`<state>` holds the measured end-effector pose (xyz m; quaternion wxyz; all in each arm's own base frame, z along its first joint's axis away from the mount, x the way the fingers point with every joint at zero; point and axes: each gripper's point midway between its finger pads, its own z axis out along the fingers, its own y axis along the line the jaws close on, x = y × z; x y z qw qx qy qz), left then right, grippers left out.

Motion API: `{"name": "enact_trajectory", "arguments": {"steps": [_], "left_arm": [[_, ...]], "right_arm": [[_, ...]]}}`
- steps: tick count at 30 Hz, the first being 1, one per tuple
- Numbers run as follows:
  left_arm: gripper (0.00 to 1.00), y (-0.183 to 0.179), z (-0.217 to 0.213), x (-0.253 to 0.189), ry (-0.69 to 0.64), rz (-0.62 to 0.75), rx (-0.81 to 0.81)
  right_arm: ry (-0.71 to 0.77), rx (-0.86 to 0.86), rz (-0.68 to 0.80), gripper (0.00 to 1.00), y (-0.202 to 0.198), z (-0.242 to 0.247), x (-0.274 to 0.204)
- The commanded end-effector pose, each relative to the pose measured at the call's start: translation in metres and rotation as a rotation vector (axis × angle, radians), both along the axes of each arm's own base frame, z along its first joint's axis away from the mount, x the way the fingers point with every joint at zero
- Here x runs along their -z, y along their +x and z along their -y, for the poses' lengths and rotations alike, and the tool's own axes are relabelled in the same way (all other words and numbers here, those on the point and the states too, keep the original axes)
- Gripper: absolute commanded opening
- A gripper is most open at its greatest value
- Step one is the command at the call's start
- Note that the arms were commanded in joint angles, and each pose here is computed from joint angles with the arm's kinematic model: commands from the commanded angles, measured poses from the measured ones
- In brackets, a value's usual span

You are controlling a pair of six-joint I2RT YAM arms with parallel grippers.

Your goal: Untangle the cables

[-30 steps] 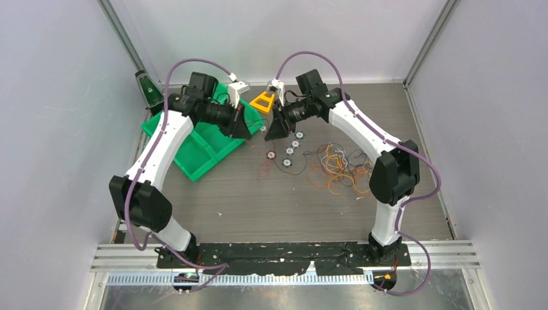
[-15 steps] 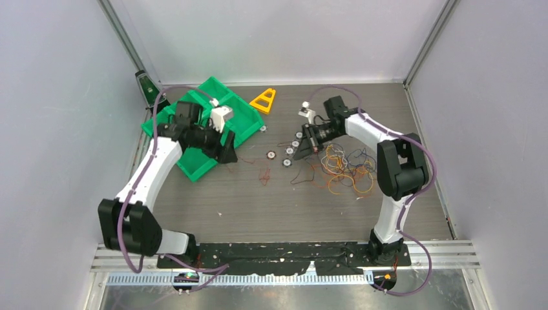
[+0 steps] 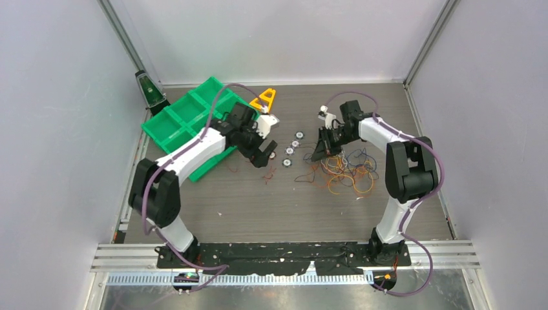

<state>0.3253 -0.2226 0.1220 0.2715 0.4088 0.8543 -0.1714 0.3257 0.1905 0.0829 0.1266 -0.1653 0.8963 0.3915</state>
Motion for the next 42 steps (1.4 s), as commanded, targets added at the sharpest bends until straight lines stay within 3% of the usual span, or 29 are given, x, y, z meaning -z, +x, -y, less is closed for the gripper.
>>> {"name": "enact_trajectory", "arguments": {"steps": [1,7,15,18,22,24,25,29,33,37,42], "left_arm": [[1.0,-0.002,0.031,-0.002,0.019,-0.024,-0.048],[1.0,-0.009,0.039,0.037,0.063,-0.183,-0.192],[0.99,-0.036,0.041,0.089,0.243,-0.2,-0.162],[0.76,-0.039,0.032,0.099,0.294,-0.214,-0.172],[0.33,-0.04,0.024,0.093,0.317,-0.193,-0.15],[0.05,-0.039,0.031,0.072,0.29,-0.173,-0.093],[0.0,-0.039,0.037,0.049,0.24,-0.151,-0.062],[0.0,-0.052,0.06,-0.06,0.016,-0.046,0.106],[0.0,-0.054,0.043,-0.15,-0.168,-0.009,0.128],[0.0,-0.027,0.011,-0.206,-0.231,0.043,0.07],[0.0,0.037,-0.016,-0.252,-0.326,0.166,-0.055]], "right_arm": [[-0.044,0.071,0.05,0.05,0.012,0.023,-0.013],[-0.037,0.055,0.055,0.05,0.014,0.028,-0.017],[-0.031,0.034,0.046,0.05,0.016,0.027,-0.017],[-0.035,0.028,0.053,0.05,0.017,0.03,-0.017],[-0.041,0.02,0.054,0.05,0.016,0.032,-0.017],[-0.047,0.012,0.057,0.05,0.015,0.033,-0.016],[-0.051,0.009,0.056,0.05,0.014,0.034,-0.016],[-0.068,-0.016,0.071,0.06,0.011,0.037,-0.015],[-0.068,-0.044,0.073,0.05,0.007,0.037,-0.015],[-0.064,-0.066,0.079,0.05,0.006,0.037,-0.017],[-0.059,-0.084,0.076,0.06,0.003,0.037,-0.021]]}}
